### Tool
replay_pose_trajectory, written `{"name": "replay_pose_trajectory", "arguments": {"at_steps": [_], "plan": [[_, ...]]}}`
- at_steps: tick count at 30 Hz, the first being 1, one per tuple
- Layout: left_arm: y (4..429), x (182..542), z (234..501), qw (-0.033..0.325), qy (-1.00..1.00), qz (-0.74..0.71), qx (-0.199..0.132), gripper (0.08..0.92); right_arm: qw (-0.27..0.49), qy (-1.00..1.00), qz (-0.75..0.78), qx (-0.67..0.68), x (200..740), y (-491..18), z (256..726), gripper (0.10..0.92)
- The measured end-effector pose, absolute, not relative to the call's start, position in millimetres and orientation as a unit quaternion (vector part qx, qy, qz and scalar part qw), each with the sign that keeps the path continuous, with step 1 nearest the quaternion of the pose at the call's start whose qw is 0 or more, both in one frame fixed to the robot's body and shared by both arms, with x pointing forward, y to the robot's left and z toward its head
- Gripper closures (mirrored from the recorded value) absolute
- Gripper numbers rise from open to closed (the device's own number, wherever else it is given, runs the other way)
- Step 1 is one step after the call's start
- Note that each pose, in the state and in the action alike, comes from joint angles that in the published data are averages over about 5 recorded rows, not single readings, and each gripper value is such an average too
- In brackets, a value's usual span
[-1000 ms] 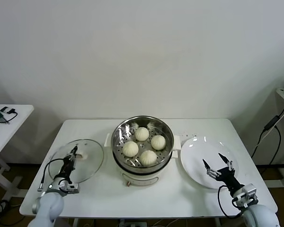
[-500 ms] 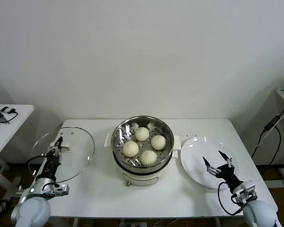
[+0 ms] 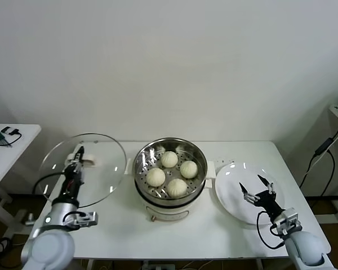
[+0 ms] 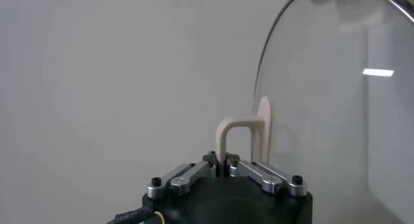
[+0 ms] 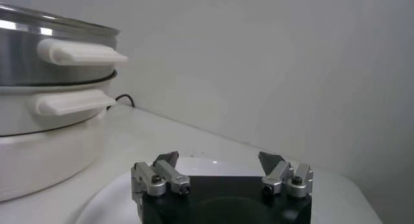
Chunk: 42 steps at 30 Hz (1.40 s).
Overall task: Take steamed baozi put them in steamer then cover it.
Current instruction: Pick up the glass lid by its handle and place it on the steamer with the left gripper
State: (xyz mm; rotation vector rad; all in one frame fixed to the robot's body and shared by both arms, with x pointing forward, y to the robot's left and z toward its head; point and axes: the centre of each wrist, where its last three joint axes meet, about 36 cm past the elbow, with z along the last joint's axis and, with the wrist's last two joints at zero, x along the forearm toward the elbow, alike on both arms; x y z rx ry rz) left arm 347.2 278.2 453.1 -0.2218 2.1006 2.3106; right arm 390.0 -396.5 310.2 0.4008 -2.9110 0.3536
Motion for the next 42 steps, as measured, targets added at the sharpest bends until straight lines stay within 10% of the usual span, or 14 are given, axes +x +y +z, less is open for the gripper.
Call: {"name": "replay_pose_trajectory", "arguments": {"at_steps": [42], "plan": [[29.1, 409.6, 443.4, -0.001, 0.740, 0.673, 0.004, 0.852, 0.089, -0.981, 0.129, 0.112, 392.2, -406.6, 301.7, 0.200]]}}
